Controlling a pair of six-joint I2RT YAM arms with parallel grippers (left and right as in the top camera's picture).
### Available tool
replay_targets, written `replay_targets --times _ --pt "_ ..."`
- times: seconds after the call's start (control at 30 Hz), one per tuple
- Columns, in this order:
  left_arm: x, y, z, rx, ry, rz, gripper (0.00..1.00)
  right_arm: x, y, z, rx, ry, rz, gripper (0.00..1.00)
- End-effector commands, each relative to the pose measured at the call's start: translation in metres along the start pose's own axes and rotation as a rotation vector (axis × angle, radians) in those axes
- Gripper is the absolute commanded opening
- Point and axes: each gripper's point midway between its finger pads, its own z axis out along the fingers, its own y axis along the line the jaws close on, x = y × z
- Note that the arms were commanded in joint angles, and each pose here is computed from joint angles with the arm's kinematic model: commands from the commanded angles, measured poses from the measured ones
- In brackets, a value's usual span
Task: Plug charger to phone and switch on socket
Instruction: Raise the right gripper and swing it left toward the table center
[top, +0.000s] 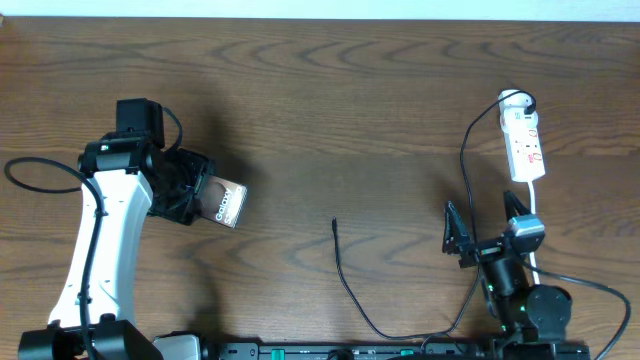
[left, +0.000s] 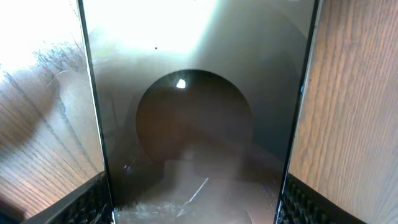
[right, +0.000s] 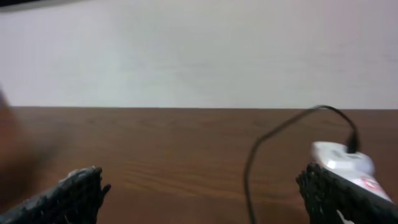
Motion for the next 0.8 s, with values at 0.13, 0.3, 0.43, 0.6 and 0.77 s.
replay_targets --times 0.13,0.3,0.43,0.6,0.77 --pt "0.0 -0.004 -0.007 0.024 -0.018 0.008 0.07 -0.053 0.048 0.026 -0.277 0.169 0.007 0.99" --pt "0.0 -0.004 -0.007 0.023 -0.018 0.007 0.08 -0.078 0.095 0.052 -0.635 0.341 0.132 0.99" --pt "0.0 -0.004 -0.007 0.024 -0.018 0.003 0.07 -0.098 0.132 0.052 -1.053 0.373 0.223 0.99" --pt "0.0 -0.004 -0.007 0.024 -0.018 -0.019 0.07 -0.091 0.132 0.074 -1.236 0.345 0.216 0.99" --pt "-0.001 -0.005 -0.008 0.027 -0.019 -0.018 0.07 -0.077 0.125 0.107 -1.169 0.39 0.305 0.99"
